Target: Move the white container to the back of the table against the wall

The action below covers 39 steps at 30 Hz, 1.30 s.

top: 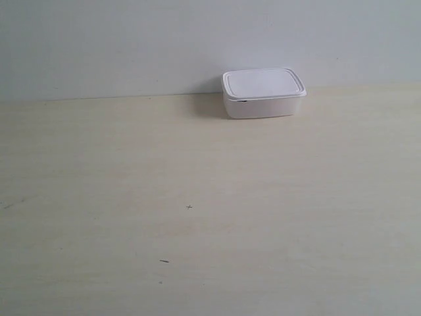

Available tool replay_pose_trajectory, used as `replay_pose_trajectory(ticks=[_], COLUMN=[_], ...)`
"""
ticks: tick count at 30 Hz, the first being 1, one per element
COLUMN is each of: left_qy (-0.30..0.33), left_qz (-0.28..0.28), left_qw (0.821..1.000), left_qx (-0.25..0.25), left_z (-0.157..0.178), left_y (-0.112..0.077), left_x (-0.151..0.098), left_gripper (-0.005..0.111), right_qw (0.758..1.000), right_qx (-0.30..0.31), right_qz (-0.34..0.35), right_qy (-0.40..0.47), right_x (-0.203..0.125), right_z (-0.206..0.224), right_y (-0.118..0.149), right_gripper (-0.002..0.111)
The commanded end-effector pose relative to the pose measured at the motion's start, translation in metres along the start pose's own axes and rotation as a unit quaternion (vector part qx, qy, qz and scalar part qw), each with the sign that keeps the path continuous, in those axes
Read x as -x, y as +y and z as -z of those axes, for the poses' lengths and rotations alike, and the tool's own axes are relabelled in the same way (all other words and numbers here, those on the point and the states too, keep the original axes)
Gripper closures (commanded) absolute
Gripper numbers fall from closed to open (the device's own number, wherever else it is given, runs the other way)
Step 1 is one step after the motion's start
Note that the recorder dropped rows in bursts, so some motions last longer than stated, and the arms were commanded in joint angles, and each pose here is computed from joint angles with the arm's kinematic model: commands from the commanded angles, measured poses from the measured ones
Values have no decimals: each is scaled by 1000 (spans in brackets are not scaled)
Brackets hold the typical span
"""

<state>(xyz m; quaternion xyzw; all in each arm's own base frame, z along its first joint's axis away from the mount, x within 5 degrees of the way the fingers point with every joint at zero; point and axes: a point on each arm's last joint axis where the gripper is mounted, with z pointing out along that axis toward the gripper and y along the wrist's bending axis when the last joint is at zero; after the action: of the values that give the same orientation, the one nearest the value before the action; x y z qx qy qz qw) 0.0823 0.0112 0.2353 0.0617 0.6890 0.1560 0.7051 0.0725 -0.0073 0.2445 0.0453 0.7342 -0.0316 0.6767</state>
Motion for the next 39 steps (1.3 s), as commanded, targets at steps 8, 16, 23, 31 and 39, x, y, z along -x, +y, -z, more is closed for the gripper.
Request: replay_pose_trajectory(ticks=[8, 16, 23, 31, 39], left_qy=[61, 36, 48, 53, 58], left_qz=[-30, -28, -13, 64, 63], left_qw=[997, 999, 997, 994, 993], left_qx=[-31, -25, -52, -69, -87], left_z=[-5, 6, 14, 20, 23], left_y=[-9, -10, -15, -19, -22], left_x=[-21, -26, -29, -30, -32], left_gripper=[107, 107, 107, 107, 107], right_qw=[998, 996, 996, 995, 995], right_qx=[-14, -14, -14, -14, -12], right_qz=[25, 70, 70, 70, 70], right_qy=[48, 62, 62, 63, 74], right_x=[-36, -51, -51, -51, -53], right_z=[-10, -10, -10, -10, -10], right_y=[-3, -4, -4, -4, -4], right_gripper=[108, 108, 108, 108, 108])
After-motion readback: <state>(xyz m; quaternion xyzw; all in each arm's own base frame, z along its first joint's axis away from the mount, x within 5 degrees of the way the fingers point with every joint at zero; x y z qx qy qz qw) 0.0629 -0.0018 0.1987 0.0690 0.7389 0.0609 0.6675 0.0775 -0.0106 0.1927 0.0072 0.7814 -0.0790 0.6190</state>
